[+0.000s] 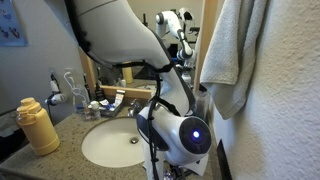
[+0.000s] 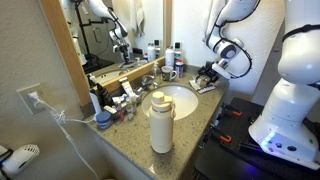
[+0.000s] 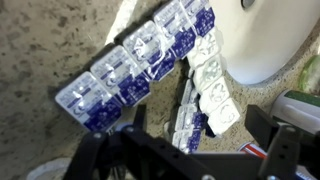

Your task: Move one of the silver strips to the left side of the sink counter

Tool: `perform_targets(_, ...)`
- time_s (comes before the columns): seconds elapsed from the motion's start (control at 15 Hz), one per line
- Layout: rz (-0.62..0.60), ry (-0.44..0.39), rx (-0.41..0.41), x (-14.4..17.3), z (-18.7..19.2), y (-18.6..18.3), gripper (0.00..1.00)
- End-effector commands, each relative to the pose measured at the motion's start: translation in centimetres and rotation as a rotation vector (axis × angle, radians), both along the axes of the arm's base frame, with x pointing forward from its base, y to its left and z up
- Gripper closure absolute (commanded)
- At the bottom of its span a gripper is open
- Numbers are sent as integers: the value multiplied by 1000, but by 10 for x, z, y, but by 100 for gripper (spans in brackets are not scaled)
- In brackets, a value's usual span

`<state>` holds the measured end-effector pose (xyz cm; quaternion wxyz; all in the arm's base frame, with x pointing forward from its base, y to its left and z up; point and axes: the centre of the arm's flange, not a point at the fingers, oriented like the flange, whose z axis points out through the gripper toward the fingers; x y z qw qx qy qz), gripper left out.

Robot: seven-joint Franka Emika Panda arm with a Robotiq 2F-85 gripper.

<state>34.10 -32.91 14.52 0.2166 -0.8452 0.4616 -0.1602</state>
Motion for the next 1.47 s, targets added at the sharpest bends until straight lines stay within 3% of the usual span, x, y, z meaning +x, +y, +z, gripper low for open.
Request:
perform_targets(0.0,75,-61,7,-2,-4,-1,0)
perform_targets(0.4,170,-129,72,1,-15,6,0)
perform_targets(0.73,208,-136,136,6,-31,16,0)
perform_targets(1.4,212,-141,151,12,-34,13,0)
